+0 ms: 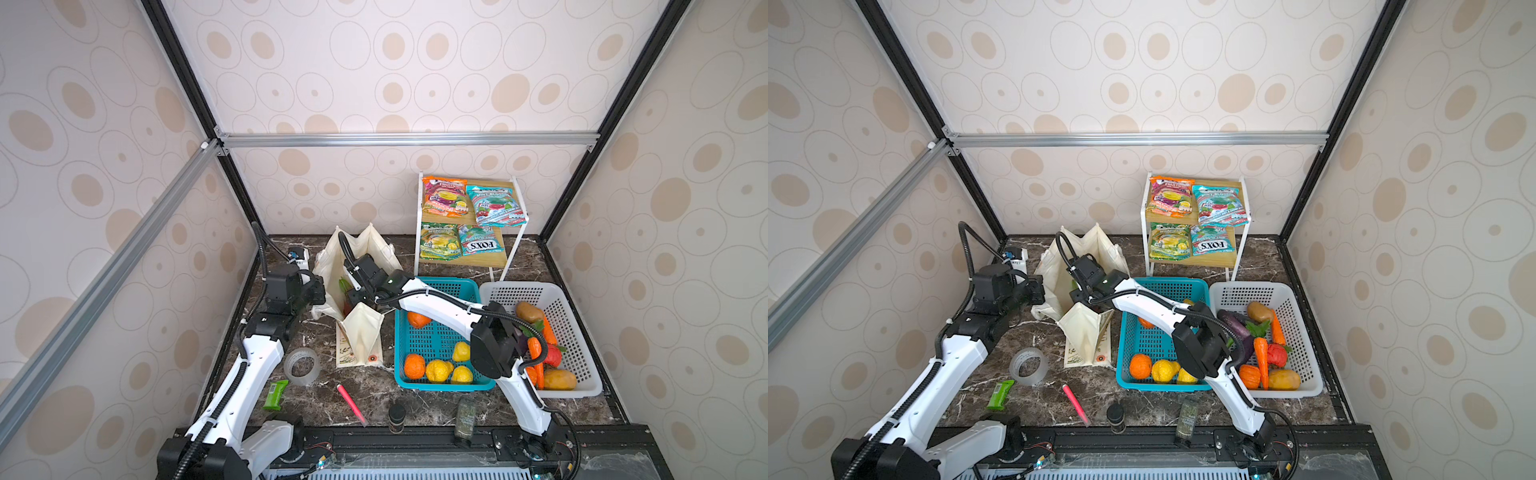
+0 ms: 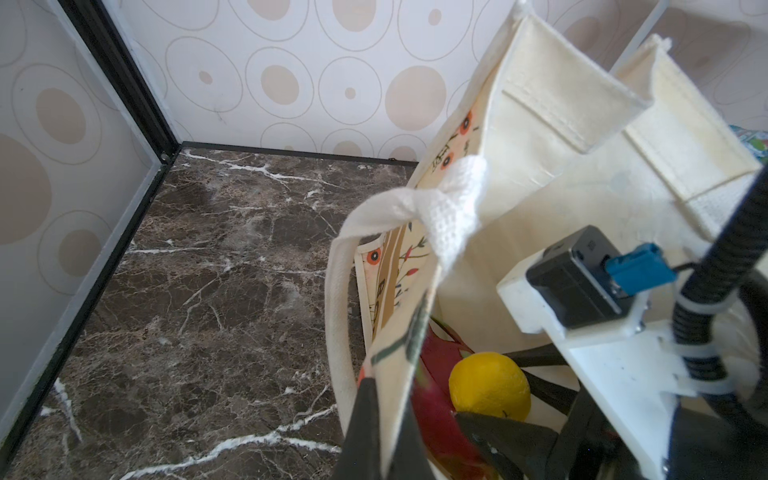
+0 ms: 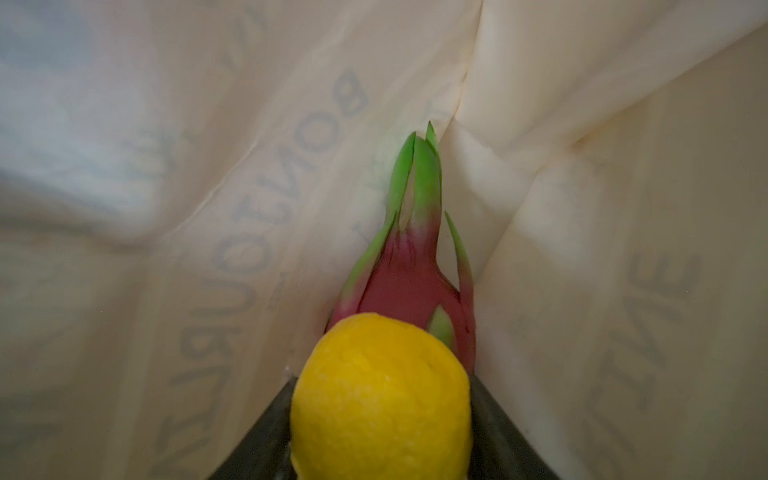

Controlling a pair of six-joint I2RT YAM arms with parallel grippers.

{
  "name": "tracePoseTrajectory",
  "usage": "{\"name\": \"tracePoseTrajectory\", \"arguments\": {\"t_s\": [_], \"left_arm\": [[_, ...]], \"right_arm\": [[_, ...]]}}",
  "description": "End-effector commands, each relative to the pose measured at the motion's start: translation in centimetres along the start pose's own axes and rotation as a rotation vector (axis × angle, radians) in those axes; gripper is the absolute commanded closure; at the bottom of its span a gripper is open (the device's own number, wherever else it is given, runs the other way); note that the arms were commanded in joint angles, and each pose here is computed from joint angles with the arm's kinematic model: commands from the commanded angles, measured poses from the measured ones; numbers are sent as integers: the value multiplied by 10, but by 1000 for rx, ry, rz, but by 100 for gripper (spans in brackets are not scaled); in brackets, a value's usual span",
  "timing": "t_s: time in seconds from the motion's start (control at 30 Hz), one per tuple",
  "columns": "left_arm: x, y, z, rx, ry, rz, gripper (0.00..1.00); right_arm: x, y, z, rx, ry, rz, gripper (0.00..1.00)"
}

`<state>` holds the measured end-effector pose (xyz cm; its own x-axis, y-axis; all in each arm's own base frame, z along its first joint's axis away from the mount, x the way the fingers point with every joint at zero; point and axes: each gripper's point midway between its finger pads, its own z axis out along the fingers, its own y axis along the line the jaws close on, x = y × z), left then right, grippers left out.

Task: Place the food into the grocery bag and tie it
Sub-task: 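Lift the lemon with the right gripper and lower it into the bag, then open the right gripper and withdraw it back over the teal basket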

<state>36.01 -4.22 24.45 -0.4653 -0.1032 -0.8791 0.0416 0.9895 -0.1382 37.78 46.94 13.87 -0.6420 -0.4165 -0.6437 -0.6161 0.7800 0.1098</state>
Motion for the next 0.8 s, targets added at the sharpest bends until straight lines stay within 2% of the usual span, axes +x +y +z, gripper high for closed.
{"name": "tracePoseTrajectory", "arguments": {"t_s": [0.0,0.27,0.4,0.43,0.47,0.6,0.77], "left_arm": [[-23,-1,-9,4,-86,3,100],[-21,0,-7,1,-79,0,100],[-21,0,-8,-3,-81,0,100],[-21,1,-8,-4,-81,0,100],[-22,1,-8,-5,-84,0,100],[-22,2,-8,-11,-83,-1,100],[-22,2,-9,-10,-86,-1,100]], "right_arm": [[12,-4,8,26,55,-12,36],[-20,13,-31,-52,-47,-11,19],[-44,25,-72,-78,-131,-39,15],[-50,26,-84,-80,-155,-43,12],[-55,29,-94,-85,-174,-44,1],[-72,27,-141,-93,-265,-26,0],[-69,6,-192,-26,-323,6,0]]}}
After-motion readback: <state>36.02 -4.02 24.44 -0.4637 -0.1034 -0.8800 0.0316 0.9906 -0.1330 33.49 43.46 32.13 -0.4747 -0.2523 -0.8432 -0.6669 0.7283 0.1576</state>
